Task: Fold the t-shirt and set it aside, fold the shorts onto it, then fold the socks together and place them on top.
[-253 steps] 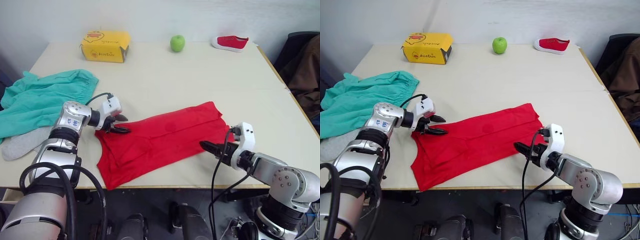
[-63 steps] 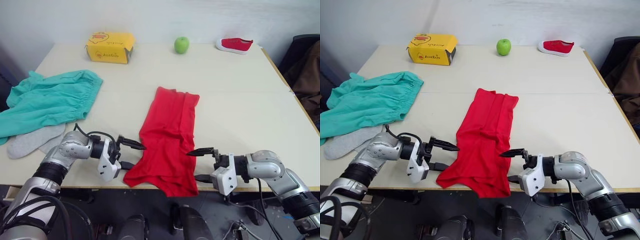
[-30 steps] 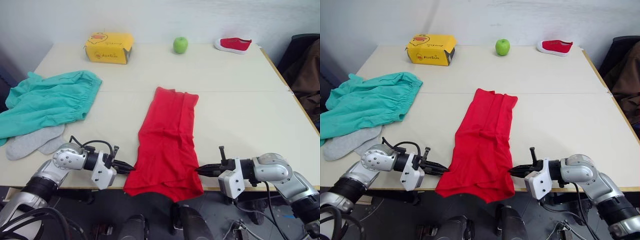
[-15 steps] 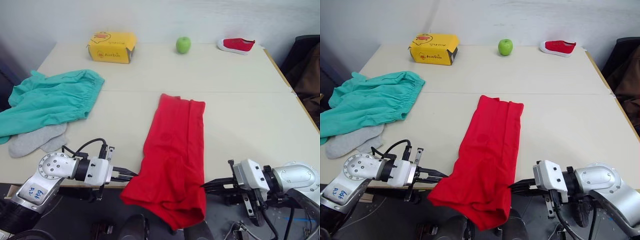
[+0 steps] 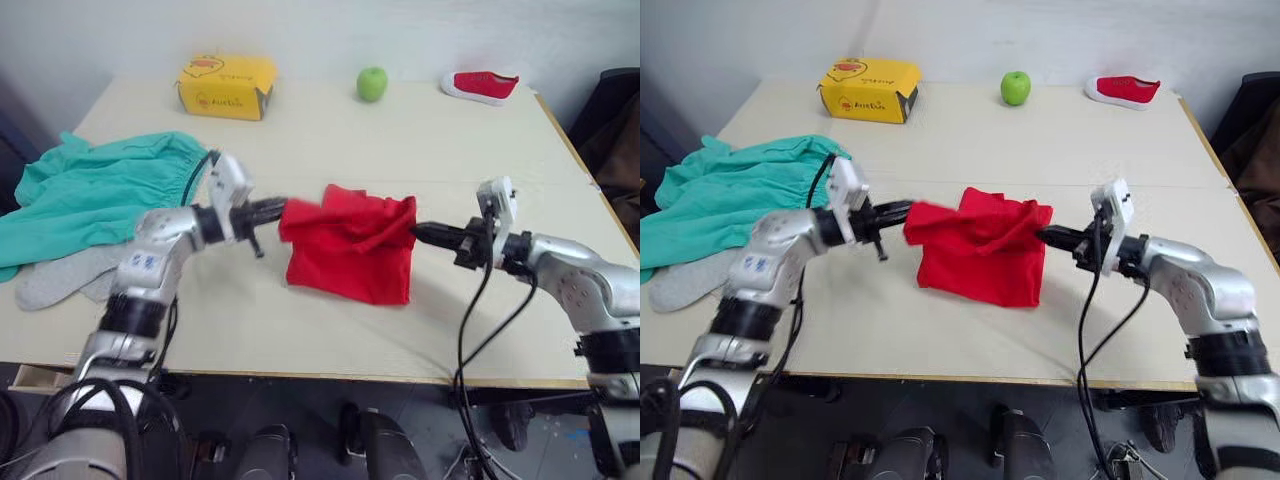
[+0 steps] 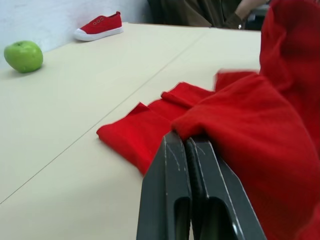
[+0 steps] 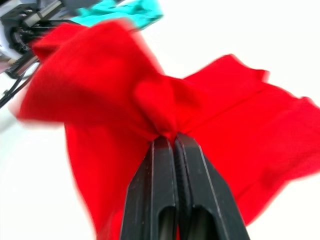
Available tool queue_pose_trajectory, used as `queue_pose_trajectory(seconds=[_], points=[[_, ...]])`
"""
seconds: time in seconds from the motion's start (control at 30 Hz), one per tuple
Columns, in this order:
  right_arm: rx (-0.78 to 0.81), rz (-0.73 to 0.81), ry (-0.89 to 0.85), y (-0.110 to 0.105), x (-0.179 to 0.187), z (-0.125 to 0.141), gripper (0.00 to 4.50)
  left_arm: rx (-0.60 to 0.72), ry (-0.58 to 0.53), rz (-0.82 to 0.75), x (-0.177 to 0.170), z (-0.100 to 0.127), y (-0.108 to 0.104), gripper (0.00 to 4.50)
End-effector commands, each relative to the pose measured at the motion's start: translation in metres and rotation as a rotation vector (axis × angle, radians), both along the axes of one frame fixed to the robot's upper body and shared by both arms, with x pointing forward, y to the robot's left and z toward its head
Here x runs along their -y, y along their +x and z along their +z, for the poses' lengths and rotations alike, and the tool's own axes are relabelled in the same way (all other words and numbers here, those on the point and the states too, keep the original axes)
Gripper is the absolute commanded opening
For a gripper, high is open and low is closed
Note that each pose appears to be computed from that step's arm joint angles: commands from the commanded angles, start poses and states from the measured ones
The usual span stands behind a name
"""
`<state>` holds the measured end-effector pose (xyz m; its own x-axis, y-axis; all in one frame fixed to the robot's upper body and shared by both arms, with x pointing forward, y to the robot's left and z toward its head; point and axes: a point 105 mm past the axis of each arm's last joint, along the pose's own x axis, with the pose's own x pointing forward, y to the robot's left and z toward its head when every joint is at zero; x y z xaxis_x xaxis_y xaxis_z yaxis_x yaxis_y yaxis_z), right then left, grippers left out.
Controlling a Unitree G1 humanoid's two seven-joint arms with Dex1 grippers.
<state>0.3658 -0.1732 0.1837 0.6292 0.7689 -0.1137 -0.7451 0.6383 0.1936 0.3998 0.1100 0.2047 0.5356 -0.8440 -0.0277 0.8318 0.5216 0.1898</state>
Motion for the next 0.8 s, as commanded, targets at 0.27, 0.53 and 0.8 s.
queue_pose_trajectory(seconds=[0.27,0.53,0.8], points=[[-0.186,-0.331,0.075,0.058,0.024,-0.016,0.0,-0.206,0.066,0.189,0.023,-0.041,0.049,0.04],[-0.335,-0.413,0.188,0.061,0.027,-0.022,0.0,-0.278,0.009,0.249,0.024,-0.042,0.056,0.04],[-0.254,-0.39,0.106,0.048,0.026,-0.01,1.72,-0.318,-0.068,0.256,0.007,-0.031,0.057,1.95]])
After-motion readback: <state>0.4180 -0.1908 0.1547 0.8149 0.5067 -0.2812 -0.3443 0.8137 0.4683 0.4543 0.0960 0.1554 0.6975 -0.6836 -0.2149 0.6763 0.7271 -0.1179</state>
